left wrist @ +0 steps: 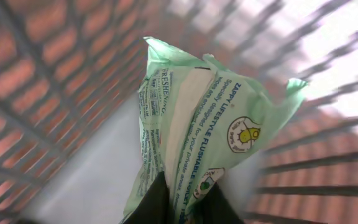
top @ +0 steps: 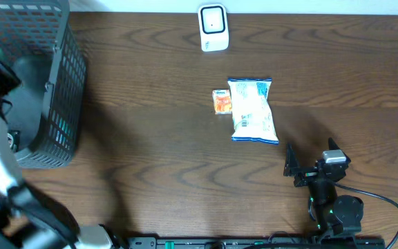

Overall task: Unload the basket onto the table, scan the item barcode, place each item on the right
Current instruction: 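Grasp the green wet-wipe pack in the basket with the left gripper, then carry the green pack out and set it left of the tissue pack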

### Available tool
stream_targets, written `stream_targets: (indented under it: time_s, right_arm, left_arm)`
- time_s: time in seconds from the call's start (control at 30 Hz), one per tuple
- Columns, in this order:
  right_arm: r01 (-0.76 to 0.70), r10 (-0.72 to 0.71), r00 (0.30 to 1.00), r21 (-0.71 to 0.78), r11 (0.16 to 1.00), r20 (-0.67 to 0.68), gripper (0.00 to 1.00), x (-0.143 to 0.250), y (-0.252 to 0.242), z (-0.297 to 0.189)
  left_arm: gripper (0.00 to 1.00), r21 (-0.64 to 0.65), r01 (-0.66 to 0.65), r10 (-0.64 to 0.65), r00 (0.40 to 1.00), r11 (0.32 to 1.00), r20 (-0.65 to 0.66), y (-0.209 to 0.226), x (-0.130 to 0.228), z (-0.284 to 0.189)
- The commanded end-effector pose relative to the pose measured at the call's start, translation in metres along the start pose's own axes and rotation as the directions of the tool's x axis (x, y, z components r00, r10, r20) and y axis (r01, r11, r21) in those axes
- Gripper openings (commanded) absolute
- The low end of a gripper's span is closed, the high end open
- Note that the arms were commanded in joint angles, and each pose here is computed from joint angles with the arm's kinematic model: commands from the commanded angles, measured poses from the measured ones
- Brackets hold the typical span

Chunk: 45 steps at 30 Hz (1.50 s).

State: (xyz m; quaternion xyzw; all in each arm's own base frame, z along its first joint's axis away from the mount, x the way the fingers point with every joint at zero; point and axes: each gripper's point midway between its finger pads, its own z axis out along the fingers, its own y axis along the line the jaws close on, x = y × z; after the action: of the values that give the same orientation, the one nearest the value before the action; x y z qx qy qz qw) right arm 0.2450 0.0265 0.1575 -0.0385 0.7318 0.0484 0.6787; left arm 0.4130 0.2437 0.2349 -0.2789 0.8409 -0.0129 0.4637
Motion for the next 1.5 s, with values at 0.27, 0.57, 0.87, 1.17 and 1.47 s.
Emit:
stream_targets:
  time_s: [0.27,0.57,0.87,1.17,1.47]
  right_arm:
    - [-0.006,0.006,1.0,-0.005,1.0,0.0,0.99,0.001,0.001,0.0]
    - [-0.006,0.006,1.0,-0.005,1.0,0.0,0.99,0.001,0.001,0.0]
    - [-0.006,0.006,1.0,-0.005,1.0,0.0,0.99,0.001,0.001,0.0]
    - [-0.006,0.006,1.0,-0.005,1.0,0.0,0.99,0.001,0.001,0.0]
    - [-0.006,0.006,1.0,-0.005,1.0,0.0,0.99,0.001,0.001,0.0]
  left_arm:
    - [0.07,0.421,-0.127,0.075,0.988,0.898,0.139,-0.149,-0.026,-0.101]
    - [0.07,0.648,-0.205,0.251,0.968,0.734,0.022,-0.271,0.053,-0.124]
    - [0.07,0.643,-0.254,0.439,0.887,0.723,-0.143,-0.326,0.152,-0.112]
    - [0.07,0.457,-0.246,0.447,0.795,0.855,-0.409,-0.331,0.258,-0.058]
    - [0.08,0.26,-0.126,0.256,0.786,0.957,-0.562,-0.327,0.321,-0.007]
